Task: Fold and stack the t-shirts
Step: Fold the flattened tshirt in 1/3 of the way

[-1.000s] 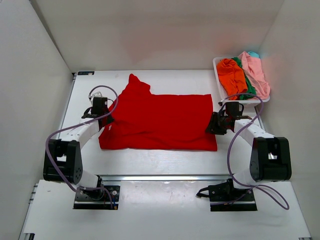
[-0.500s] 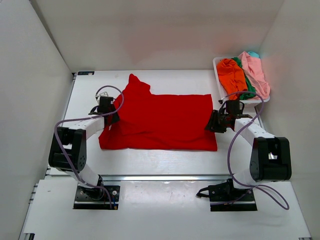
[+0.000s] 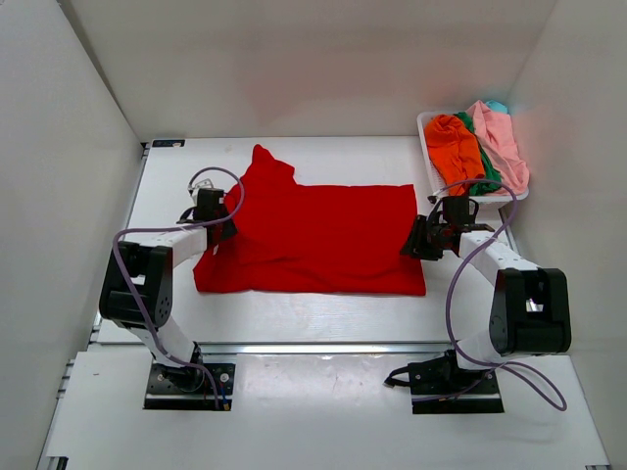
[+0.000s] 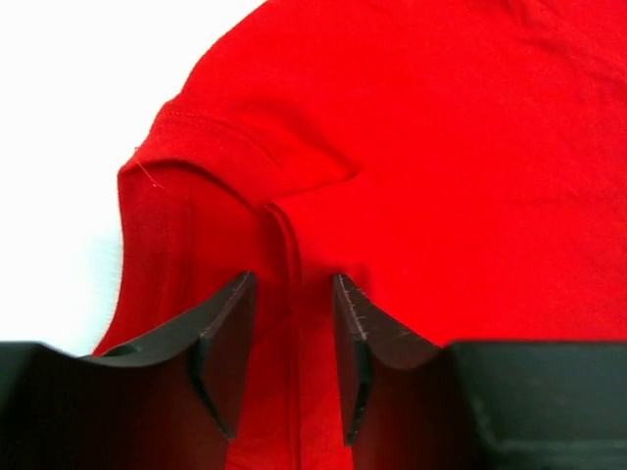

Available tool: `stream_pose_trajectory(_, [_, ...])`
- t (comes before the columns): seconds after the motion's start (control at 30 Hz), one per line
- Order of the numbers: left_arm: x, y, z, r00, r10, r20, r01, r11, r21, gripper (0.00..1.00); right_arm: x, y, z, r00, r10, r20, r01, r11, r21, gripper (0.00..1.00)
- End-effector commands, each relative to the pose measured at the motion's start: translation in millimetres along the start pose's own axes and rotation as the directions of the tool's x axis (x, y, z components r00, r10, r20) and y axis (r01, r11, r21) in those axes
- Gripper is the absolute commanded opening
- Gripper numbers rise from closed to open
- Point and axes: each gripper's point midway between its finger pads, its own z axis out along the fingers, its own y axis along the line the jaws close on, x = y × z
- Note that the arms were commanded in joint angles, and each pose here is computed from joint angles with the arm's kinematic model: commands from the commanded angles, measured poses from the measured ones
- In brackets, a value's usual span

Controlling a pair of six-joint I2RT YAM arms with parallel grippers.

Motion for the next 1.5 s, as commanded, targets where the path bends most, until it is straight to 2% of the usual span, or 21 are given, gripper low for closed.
stream_pose_trajectory(0.0, [-18, -11, 0, 0.999, -0.018, 0.034, 0.017, 1.0, 0.026, 0.49, -13, 8, -2, 0.999, -0.02, 0.043, 0.021, 0.999, -0.025, 0.33])
stream_pose_trajectory(0.03, [-18, -10, 1, 0.999, -0.017, 0.031, 0.016, 1.0, 0.026, 0.47, -11, 8, -2, 0.999, -0.016, 0.035, 0.016, 1.0, -0.023, 0.33])
stream_pose_trajectory(0.1, [-17, -12, 2, 0.999, -0.015, 0.028, 0.014, 1.0, 0.028, 0.31, -12, 7, -2, 0.999, -0.02, 0.042, 0.021, 1.0, -0.021, 0.33])
stream_pose_trajectory(0.17, [-21, -10, -1, 0.999, -0.026, 0.038, 0.025, 0.999, 0.026, 0.06, -11, 8, -3, 0.999, -0.012, 0.04, 0.014, 1.0, -0.028, 0.33])
stream_pose_trajectory(0.23, [-23, -9, -5, 0.999, -0.023, 0.047, 0.023, 1.0, 0.011, 0.0, -11, 7, -4, 0.999, -0.011, 0.039, 0.013, 0.999, -0.03, 0.33])
stream_pose_trajectory(0.6, [-45, 37, -49, 0.987, -0.089, 0.135, 0.1, 0.992, -0.077, 0.0, -12, 7, -4, 0.999, -0.007, 0.044, 0.008, 0.999, -0.036, 0.33])
stream_pose_trajectory(0.67, [-47, 37, -52, 0.986, -0.095, 0.14, 0.107, 0.991, -0.076, 0.0, -13, 7, -4, 0.999, -0.007, 0.053, 0.009, 0.999, -0.037, 0.33])
stream_pose_trajectory(0.77, [-58, 22, -55, 0.984, -0.088, 0.153, 0.088, 0.996, 0.004, 0.01, -23, 9, -3, 0.998, -0.023, 0.061, 0.025, 0.999, -0.035, 0.33])
stream_pose_trajectory(0.8, [-65, 5, -55, 0.985, -0.074, 0.153, 0.067, 0.996, 0.055, 0.07, -37, 14, -5, 0.996, -0.031, 0.082, 0.035, 0.998, -0.043, 0.33])
stream_pose_trajectory(0.83, [-74, -6, -54, 0.986, -0.059, 0.159, 0.047, 0.996, 0.079, 0.2, -53, 17, -7, 0.994, -0.038, 0.103, 0.043, 0.998, -0.044, 0.33])
stream_pose_trajectory(0.87, [-96, -19, -59, 0.98, -0.062, 0.191, 0.042, 0.993, 0.107, 0.26, -57, 13, -1, 0.995, -0.034, 0.097, 0.037, 0.999, -0.029, 0.34])
stream_pose_trajectory(0.9, [-94, -31, -49, 0.986, -0.032, 0.164, 0.011, 0.992, 0.128, 0.38, -76, 18, -4, 0.991, -0.042, 0.129, 0.046, 0.999, -0.028, 0.34])
stream_pose_trajectory(0.97, [-130, -59, -46, 0.981, -0.02, 0.193, -0.015, 0.984, 0.176, 0.44, -105, 29, 0, 0.986, -0.054, 0.157, 0.059, 0.998, -0.027, 0.4])
stream_pose_trajectory(1.0, [-126, -65, -30, 0.987, 0.003, 0.16, -0.031, 0.984, 0.175, 0.48, -115, 28, 1, 0.985, -0.045, 0.167, 0.049, 0.999, -0.015, 0.42])
stream_pose_trajectory(1.03, [-141, -71, -20, 0.987, 0.006, 0.158, -0.033, 0.985, 0.171, 0.51, -126, 31, 6, 0.985, -0.038, 0.168, 0.041, 0.999, -0.017, 0.43])
stream_pose_trajectory(1.07, [-165, -86, -24, 0.982, 0.004, 0.191, -0.041, 0.981, 0.189, 0.52, -143, 35, 9, 0.981, -0.037, 0.191, 0.041, 0.999, -0.019, 0.45])
stream_pose_trajectory(1.13, [-161, -92, 11, 0.991, 0.035, 0.127, -0.056, 0.984, 0.168, 0.51, -153, 39, 20, 0.984, -0.015, 0.178, 0.022, 0.999, -0.038, 0.44])
stream_pose_trajectory(1.17, [-171, -98, 11, 0.992, 0.034, 0.12, -0.055, 0.983, 0.174, 0.49, -157, 43, 28, 0.985, -0.018, 0.169, 0.028, 0.998, -0.055, 0.44])
stream_pose_trajectory(1.27, [-137, -100, 41, 0.999, 0.034, 0.011, -0.036, 0.983, 0.181, 0.45, -154, 51, 53, 0.992, -0.02, 0.124, 0.031, 0.996, -0.088, 0.43])
stream_pose_trajectory(1.33, [-118, -99, 47, 1.0, -0.004, 0.001, 0.004, 0.982, 0.189, 0.43, -149, 59, 67, 0.995, -0.034, 0.093, 0.043, 0.994, -0.099, 0.43])
stream_pose_trajectory(1.47, [-61, -83, 64, 0.992, -0.037, -0.121, 0.056, 0.986, 0.156, 0.4, -130, 56, 107, 0.998, -0.054, -0.024, 0.052, 0.994, -0.093, 0.43])
